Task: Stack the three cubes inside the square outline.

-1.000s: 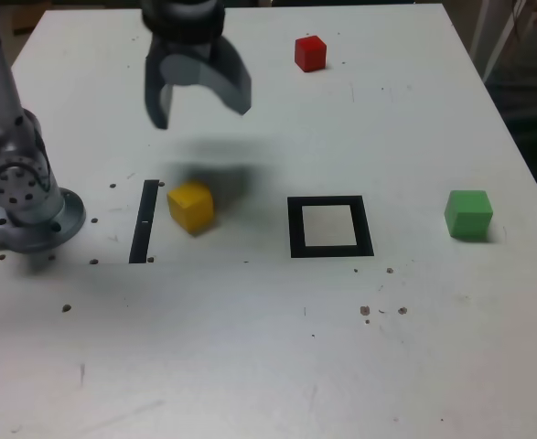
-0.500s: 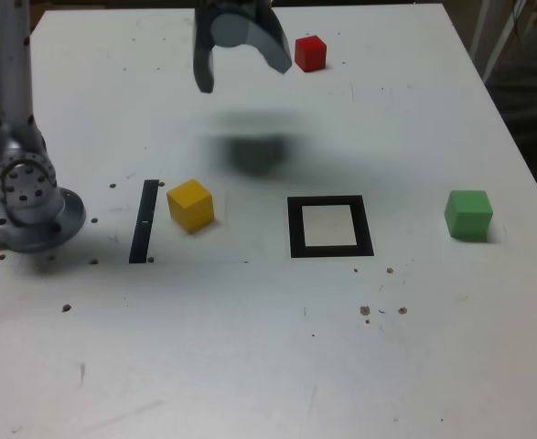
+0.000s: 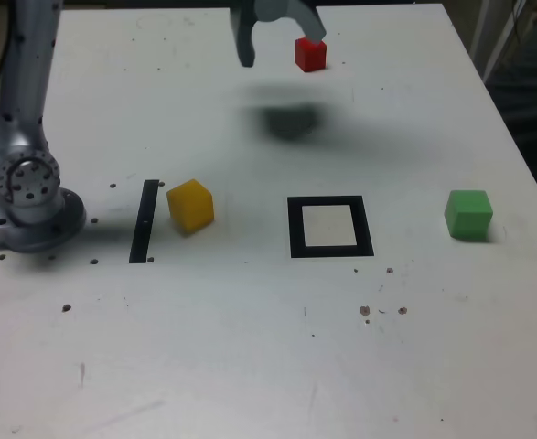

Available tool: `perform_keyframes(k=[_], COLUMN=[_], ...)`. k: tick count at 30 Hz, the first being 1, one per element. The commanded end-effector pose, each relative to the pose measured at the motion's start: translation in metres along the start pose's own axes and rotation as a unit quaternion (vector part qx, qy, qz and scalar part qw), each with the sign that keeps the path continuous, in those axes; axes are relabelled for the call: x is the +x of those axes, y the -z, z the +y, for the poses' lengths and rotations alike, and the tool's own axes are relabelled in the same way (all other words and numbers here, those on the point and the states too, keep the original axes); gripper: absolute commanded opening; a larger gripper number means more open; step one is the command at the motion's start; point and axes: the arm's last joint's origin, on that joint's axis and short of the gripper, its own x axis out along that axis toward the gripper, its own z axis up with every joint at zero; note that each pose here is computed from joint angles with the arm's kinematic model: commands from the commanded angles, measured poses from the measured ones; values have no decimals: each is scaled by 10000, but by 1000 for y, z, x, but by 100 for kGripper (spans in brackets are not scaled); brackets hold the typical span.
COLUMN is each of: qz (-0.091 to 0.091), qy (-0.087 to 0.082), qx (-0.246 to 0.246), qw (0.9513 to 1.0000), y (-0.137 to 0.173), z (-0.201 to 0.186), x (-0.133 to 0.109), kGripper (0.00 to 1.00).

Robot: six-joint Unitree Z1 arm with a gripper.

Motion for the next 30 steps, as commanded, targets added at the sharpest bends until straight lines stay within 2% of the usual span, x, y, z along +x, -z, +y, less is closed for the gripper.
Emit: perform_keyframes(k=[1,12,30], qz=[14,-42,-19], qy=[6,44,230], qx=[-66,-436,-558], qw=[10000,9990,9982], y=[-7,-35,-68], z=[10,58,87], x=[4,20,49], kGripper=[99,98,96])
